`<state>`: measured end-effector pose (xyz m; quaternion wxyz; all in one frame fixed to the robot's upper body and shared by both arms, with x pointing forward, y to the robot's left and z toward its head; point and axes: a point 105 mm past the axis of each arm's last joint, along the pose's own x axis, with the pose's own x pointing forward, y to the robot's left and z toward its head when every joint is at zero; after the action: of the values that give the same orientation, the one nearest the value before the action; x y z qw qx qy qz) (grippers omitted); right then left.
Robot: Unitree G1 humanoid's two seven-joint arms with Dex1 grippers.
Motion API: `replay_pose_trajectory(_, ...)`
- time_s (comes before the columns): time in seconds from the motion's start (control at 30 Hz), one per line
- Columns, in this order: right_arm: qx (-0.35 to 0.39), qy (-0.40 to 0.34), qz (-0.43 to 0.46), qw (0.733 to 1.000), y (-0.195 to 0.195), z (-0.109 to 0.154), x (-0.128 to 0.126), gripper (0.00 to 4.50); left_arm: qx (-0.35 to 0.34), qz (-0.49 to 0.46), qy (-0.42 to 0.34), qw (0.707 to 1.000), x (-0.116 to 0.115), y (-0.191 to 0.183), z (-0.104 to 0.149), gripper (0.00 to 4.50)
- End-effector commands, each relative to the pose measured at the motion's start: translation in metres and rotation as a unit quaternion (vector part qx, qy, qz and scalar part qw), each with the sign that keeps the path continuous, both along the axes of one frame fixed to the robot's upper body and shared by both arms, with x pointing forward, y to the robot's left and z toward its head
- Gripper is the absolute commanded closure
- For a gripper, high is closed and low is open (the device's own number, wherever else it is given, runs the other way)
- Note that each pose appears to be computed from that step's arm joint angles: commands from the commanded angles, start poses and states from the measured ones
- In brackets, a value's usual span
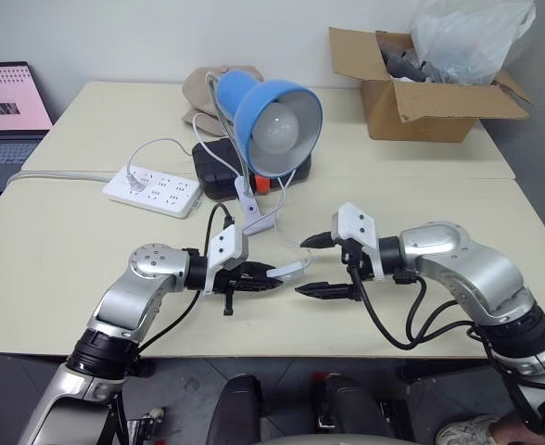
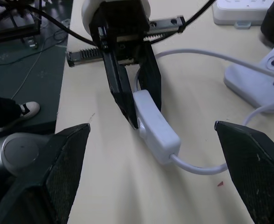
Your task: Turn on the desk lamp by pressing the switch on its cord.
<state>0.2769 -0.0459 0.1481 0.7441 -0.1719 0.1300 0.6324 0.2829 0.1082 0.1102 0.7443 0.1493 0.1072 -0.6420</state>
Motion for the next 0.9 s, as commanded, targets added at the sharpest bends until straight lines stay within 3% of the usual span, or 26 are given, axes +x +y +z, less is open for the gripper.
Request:
replay_pose_trajectory(0.03,-0.004,-0.014,0.02,1.0,0.008,0.003,0.003,0.0,-0.003,-0.016,-0.034,0.999,-0.002,-0.004,0.014,4.09)
replay_pose_trajectory(0.43,-0.014,-0.015,0.014,1.0,0.013,-0.008,0.014,0.0,0.01,-0.028,-0.054,0.998,-0.003,-0.009,0.013,4.09)
replay_pose_trajectory(0.53,-0.017,-0.018,0.012,1.0,0.012,-0.009,0.016,0.43,0.01,-0.028,-0.057,0.998,-0.002,-0.009,0.013,4.09)
replay_pose_trajectory(0.7,-0.028,-0.028,0.013,0.999,0.01,-0.013,0.017,1.94,0.01,-0.027,-0.06,0.998,-0.001,-0.01,0.014,4.09)
replay_pose_trajectory(0.9,-0.043,-0.046,0.024,0.998,0.008,-0.016,0.018,3.26,0.008,-0.024,-0.065,0.998,0.002,-0.01,0.016,4.09)
